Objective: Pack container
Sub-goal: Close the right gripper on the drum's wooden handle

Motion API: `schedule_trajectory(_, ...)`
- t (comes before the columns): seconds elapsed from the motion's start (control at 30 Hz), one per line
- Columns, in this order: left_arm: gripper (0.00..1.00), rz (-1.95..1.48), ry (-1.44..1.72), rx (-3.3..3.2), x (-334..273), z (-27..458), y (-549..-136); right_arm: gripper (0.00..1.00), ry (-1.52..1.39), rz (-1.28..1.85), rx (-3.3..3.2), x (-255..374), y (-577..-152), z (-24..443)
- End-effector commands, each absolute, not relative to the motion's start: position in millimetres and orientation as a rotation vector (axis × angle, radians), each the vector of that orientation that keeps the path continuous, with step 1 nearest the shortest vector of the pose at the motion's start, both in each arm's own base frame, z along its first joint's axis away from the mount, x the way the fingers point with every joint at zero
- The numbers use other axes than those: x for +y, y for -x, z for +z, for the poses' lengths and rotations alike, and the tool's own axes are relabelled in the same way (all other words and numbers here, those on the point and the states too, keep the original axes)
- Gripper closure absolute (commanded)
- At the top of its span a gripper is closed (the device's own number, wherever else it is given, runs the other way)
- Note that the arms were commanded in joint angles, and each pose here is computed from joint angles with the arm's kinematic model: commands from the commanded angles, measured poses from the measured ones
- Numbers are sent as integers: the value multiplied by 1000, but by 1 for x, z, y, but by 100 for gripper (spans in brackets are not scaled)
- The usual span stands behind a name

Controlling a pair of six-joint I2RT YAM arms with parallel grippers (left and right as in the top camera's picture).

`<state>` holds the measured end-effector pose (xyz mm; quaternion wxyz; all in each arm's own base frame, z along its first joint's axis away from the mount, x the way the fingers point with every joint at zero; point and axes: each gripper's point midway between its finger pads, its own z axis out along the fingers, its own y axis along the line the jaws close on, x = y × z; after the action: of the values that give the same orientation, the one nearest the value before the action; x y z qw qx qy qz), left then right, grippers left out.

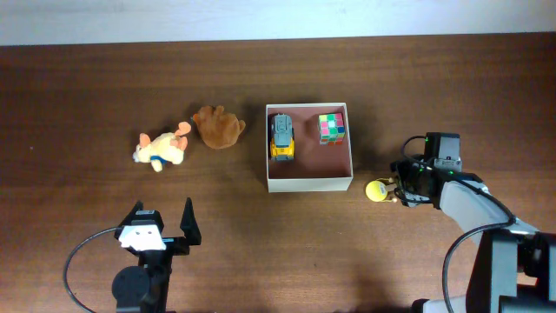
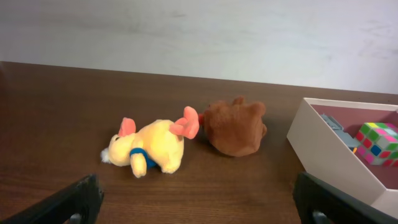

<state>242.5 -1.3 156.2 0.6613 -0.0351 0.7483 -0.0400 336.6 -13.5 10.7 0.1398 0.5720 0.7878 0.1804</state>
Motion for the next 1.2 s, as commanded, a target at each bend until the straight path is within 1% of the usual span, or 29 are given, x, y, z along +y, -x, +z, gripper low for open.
schedule_trajectory(0.0,0,-84,61,1690,-2,156,-242,50,-1749,496,2339,-8,-314,-11)
schedule_trajectory(0.1,0,-84,61,1690,-2,156,-242,54,-1657,464,2427,-7,-307,-13)
schedule_trajectory(0.2,1,-85,61,1690,-2,156,-242,55,-1637,394,2497,-9,-293,-18)
schedule_trajectory(0.5,0,-84,61,1690,-2,156,-242,55,-1182,298,2715,-15,-288,-20)
schedule_trajectory(0.63,0,-84,61,1690,-2,156,-242,53,-968,181,2774,-26,-288,-21)
schedule_trajectory(0.73,0,-84,61,1690,-2,156,-242,54,-913,97,2782,-35,-287,-21)
schedule_trajectory(0.83,0,-84,61,1690,-2,156,-242,54,-914,68,2774,-39,-287,-21)
schedule_trajectory(0.9,0,-84,61,1690,-2,156,-242,54,-965,81,2758,-38,-288,-21)
schedule_trajectory(1.0,0,-84,61,1690,-2,156,-242,54,-1178,139,2699,-33,-285,-22)
schedule_trajectory(1.07,0,-84,61,1690,-2,156,-242,57,-1295,221,2659,-25,-287,-21)
schedule_trajectory(1.17,1,-85,61,1690,-2,156,-242,57,-1501,315,2577,-15,-288,-20)
